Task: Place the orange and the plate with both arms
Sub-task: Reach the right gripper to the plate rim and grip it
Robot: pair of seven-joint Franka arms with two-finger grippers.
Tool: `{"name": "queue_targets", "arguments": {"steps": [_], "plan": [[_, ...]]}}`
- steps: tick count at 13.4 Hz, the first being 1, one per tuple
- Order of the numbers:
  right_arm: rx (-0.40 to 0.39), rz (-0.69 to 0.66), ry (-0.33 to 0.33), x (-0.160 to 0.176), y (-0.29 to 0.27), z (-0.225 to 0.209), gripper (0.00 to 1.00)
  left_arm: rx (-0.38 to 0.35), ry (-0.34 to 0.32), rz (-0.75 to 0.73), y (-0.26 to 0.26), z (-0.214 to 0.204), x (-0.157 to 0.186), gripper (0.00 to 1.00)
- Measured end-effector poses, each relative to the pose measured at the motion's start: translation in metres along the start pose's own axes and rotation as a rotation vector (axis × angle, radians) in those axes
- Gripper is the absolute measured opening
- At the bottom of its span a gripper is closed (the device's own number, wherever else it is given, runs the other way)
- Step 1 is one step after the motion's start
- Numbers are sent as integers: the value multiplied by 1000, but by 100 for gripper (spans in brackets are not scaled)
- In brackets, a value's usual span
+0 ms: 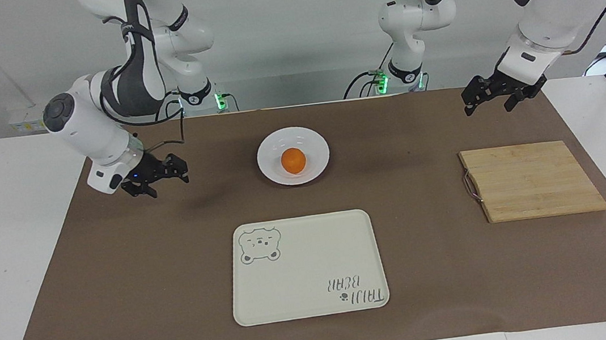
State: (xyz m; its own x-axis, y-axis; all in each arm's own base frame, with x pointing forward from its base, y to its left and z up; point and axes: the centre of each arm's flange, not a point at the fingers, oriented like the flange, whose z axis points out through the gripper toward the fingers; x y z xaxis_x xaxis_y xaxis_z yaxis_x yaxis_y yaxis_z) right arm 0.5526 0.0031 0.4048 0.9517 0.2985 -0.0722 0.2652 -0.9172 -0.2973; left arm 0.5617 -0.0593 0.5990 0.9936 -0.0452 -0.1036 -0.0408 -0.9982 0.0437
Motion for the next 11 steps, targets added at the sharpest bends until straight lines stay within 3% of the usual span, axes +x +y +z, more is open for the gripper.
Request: {"name": "queue_targets", "arguments": {"steps": [3, 6, 11], "plan": [[90, -117, -61, 0, -32, 47, 100, 0, 0, 0, 0, 0, 0, 100], [236, -172, -87, -10, -47, 95, 100, 0, 0, 0, 0, 0, 0, 100], [442, -140, -150, -19, -66, 174, 100, 0, 0, 0, 0, 0, 0, 100]]}}
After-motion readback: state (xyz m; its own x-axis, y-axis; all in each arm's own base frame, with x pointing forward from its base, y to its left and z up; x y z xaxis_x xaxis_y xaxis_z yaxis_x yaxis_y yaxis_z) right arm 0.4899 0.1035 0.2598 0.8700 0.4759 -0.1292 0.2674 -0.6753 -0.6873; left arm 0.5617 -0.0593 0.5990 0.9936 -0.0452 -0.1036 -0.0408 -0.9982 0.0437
